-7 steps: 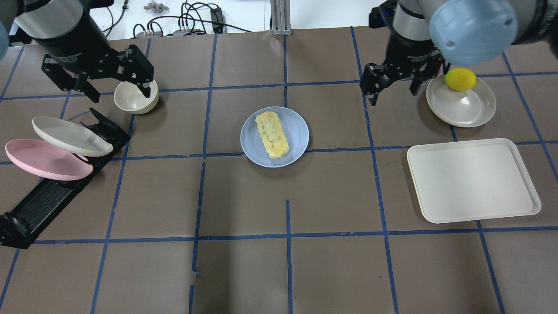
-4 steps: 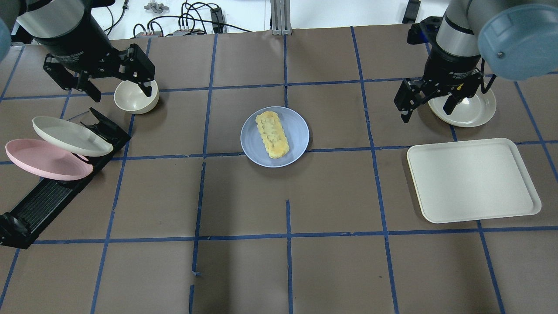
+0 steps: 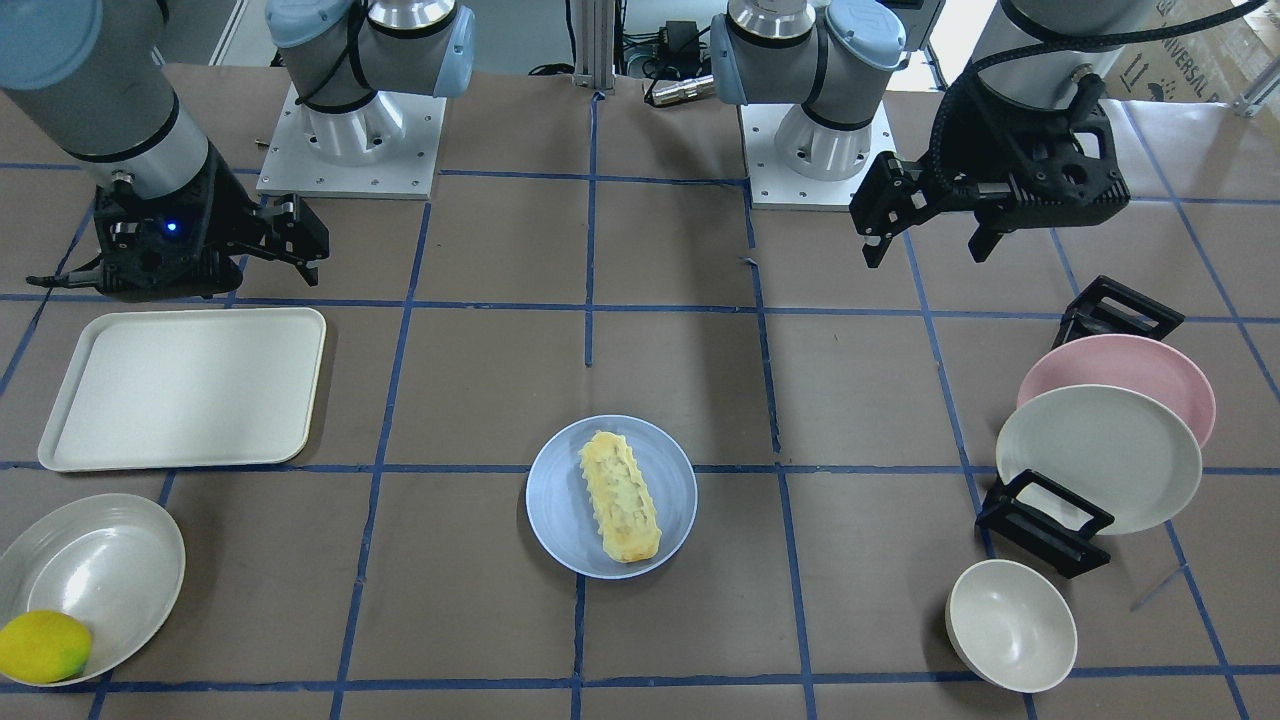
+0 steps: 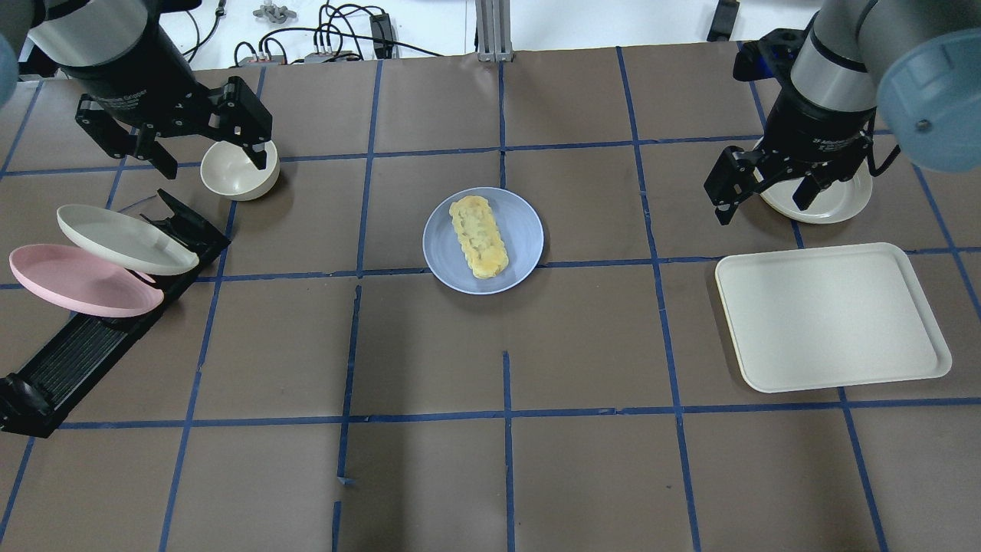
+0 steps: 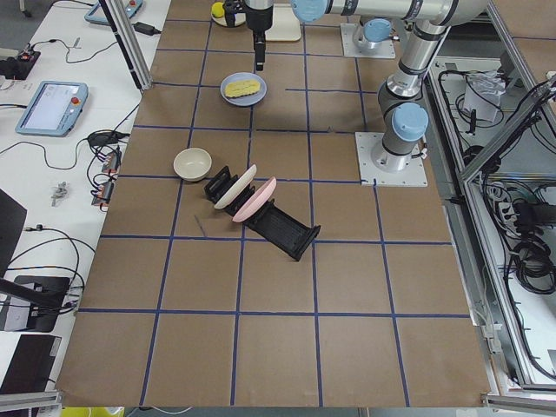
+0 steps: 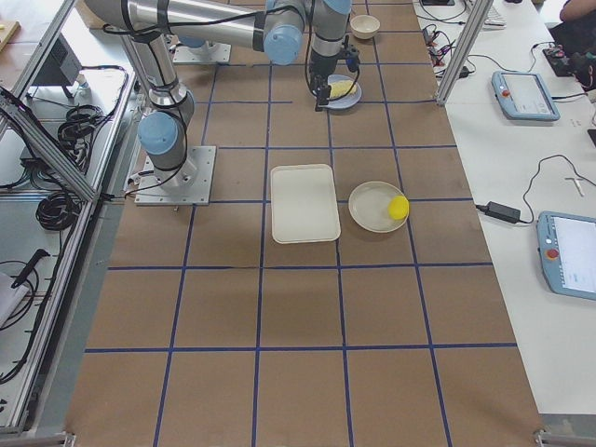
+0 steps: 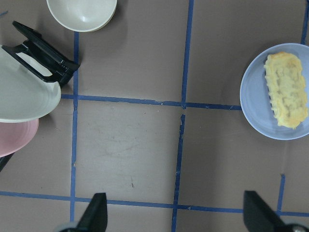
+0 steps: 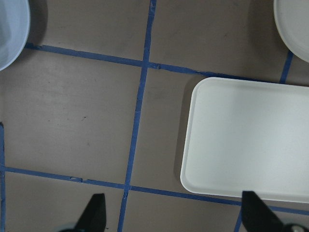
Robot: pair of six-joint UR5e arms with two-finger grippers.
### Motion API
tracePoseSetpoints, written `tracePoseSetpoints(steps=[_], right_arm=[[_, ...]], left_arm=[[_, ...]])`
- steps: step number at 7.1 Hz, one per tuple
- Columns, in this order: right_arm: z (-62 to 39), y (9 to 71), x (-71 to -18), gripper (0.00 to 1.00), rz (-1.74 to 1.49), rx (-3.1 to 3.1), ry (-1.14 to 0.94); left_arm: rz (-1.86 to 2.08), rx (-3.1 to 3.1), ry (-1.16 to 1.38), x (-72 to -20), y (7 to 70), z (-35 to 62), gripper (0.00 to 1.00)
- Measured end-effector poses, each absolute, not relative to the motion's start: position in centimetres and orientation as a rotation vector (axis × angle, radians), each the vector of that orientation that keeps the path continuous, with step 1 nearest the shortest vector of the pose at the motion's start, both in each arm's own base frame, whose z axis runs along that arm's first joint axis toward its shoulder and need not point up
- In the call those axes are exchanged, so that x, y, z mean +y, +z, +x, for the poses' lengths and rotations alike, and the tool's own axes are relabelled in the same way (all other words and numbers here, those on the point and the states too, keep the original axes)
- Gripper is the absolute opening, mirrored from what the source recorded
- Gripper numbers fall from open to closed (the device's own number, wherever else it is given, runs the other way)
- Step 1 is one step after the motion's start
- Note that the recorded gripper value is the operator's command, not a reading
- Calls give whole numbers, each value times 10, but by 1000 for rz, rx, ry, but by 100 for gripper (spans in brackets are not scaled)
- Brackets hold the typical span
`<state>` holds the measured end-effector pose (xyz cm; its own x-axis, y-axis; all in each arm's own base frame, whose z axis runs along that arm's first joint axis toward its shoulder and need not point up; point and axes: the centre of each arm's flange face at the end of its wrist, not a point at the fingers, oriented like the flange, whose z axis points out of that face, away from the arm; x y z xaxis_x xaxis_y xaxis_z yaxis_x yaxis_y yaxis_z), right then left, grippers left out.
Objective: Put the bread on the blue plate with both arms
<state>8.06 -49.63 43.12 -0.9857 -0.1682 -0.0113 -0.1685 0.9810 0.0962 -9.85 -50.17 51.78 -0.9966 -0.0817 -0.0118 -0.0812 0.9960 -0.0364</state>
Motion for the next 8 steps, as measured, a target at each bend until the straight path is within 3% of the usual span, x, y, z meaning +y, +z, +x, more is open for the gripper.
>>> tracePoseSetpoints(steps=[8], right_arm=[[127, 452, -518, 100, -365, 3126, 76]], left_arm=[[-126, 3125, -54, -502, 516, -99, 100]])
